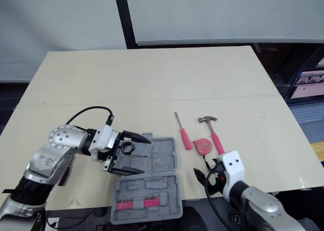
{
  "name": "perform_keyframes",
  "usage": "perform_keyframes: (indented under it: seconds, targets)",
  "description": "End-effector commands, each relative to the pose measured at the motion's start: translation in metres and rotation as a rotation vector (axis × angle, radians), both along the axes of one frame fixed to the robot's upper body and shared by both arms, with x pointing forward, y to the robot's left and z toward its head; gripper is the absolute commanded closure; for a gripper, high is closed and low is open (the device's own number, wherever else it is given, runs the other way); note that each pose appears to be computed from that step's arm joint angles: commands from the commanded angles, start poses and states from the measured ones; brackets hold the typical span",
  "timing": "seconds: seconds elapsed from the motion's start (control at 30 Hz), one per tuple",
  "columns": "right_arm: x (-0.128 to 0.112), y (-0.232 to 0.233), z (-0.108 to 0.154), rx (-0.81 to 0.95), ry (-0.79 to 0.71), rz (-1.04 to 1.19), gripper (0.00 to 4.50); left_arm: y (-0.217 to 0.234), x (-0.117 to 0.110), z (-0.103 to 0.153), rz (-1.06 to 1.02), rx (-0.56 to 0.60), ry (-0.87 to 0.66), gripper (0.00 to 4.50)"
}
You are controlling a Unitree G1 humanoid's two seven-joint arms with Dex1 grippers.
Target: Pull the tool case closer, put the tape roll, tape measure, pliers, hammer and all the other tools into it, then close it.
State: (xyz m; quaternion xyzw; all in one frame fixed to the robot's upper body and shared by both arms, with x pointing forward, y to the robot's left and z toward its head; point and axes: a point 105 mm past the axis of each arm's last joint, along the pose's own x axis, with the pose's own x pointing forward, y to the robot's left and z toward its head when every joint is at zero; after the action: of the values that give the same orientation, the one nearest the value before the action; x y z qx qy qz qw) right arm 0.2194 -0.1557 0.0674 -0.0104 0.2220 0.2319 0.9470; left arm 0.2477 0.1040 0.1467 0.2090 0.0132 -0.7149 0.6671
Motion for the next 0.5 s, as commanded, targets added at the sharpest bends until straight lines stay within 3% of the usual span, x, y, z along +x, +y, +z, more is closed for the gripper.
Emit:
perform_keyframes:
  seconds: [0.03, 0.13, 0.23, 0.3, 0.5]
  targets:
    - [0.008, -0.001, -0.003, -0.024, -0.011, -0.049, 0.0, -0.004, -0.004, 0.004, -0.022, 0.0, -0.033, 0.07]
    - [0.017, -0.005, -0.008, -0.052, -0.014, -0.093, 0.0, -0.004, -0.005, 0.004, -0.023, 0.002, -0.034, 0.07]
    - [0.02, -0.008, -0.016, -0.076, 0.01, -0.104, 0.82, -0.005, -0.006, 0.004, -0.026, 0.004, -0.037, 0.0]
    - [0.021, -0.007, -0.021, -0.098, 0.017, -0.076, 1.74, -0.006, -0.006, 0.005, -0.025, 0.002, -0.038, 0.0]
    - [0.028, -0.005, -0.023, -0.074, 0.017, -0.098, 1.74, -0.009, -0.006, 0.005, -0.031, -0.001, -0.043, 0.0]
